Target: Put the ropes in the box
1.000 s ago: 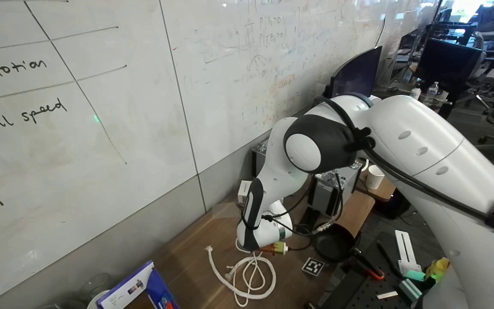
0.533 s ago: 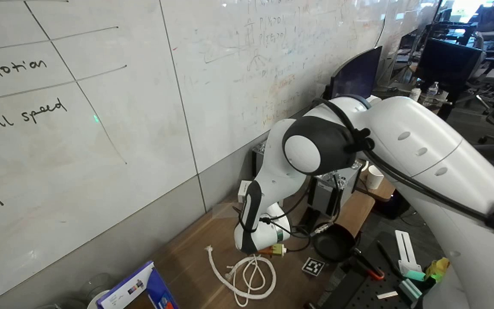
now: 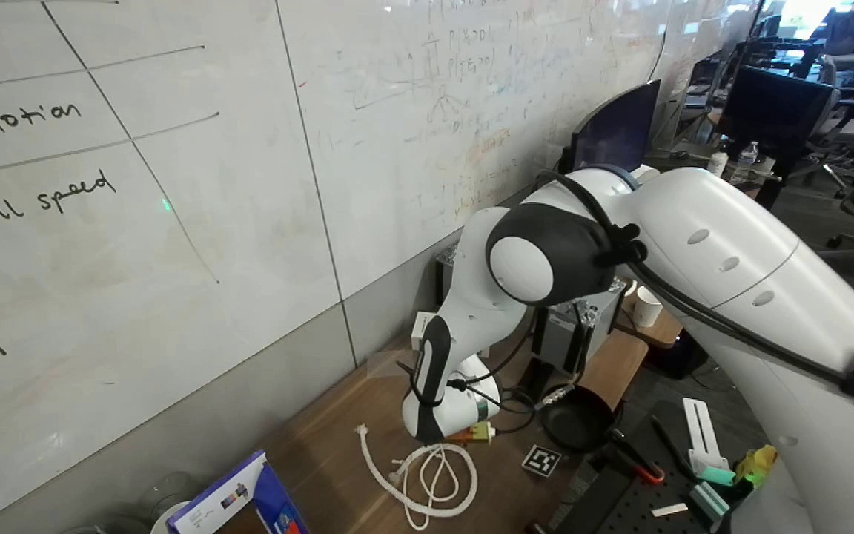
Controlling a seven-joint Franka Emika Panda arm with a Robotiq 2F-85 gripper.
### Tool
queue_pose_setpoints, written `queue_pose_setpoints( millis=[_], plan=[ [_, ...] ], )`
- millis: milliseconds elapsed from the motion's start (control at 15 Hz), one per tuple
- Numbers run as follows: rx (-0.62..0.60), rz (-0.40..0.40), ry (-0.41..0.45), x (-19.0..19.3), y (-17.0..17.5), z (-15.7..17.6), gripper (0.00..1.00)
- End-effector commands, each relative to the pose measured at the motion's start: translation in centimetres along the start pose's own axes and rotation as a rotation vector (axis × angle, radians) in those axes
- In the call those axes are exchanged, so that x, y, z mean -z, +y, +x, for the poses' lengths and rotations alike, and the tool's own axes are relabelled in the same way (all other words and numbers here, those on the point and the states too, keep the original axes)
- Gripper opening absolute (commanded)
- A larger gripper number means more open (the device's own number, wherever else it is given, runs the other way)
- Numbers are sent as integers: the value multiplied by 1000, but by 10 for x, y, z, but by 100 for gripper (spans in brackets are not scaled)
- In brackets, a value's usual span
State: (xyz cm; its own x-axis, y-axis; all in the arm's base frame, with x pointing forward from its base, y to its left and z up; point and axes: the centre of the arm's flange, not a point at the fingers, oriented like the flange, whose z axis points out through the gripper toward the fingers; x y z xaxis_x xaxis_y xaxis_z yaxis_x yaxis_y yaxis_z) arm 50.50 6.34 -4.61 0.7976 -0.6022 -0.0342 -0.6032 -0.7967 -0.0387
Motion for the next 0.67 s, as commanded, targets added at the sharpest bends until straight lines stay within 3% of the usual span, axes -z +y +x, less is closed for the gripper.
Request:
queue_pose_setpoints(
  millis=[0, 600],
  plan=[
    [27, 3, 16, 5, -1, 4, 100],
    [-2, -11, 35, 6, 10, 14, 100]
  ],
)
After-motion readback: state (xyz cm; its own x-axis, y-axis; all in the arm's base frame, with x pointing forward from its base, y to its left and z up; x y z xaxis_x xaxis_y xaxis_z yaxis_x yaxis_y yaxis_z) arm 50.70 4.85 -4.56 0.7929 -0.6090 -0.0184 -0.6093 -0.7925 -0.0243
